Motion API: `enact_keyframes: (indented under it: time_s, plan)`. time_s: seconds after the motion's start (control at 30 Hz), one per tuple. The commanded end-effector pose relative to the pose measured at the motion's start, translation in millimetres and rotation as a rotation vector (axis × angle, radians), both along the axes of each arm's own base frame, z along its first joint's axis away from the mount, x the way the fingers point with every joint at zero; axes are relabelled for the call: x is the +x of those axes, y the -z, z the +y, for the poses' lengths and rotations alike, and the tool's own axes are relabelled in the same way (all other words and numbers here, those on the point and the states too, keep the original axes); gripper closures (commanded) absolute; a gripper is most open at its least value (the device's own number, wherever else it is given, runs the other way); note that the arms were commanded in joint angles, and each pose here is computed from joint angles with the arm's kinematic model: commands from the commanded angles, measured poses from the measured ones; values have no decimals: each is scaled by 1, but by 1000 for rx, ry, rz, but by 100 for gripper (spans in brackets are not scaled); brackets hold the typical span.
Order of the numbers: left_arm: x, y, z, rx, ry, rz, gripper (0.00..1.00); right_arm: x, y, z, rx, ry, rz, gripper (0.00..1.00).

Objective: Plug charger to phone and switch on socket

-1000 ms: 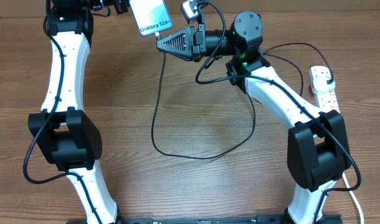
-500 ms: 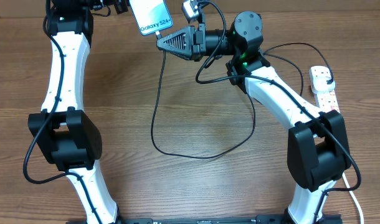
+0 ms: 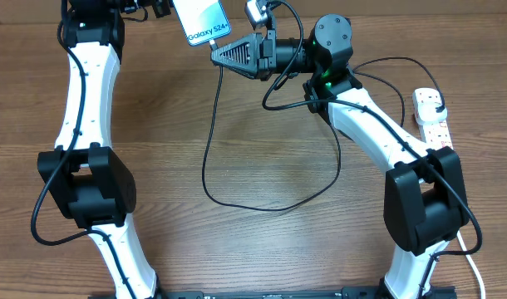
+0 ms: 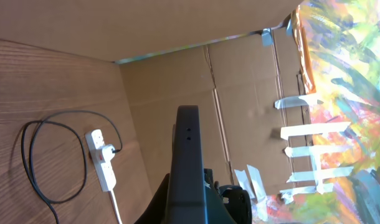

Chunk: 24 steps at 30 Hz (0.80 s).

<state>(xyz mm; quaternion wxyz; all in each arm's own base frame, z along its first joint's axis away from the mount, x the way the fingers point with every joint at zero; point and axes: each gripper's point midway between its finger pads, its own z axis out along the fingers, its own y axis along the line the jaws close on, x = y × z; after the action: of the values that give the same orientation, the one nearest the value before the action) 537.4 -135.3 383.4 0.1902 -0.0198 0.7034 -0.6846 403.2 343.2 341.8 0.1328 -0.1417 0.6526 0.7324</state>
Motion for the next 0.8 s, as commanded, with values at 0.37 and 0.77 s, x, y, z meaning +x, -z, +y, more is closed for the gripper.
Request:
enact_keyframes:
  time_s: [0.37, 0.77]
  plan:
    - [-16, -24, -3, 4, 33, -53, 95, 12, -27, -10, 45, 94, -41, 96]
    - [-25, -23, -12, 18, 89, -94, 95, 18, -27, -10, 51, 127, -26, 96]
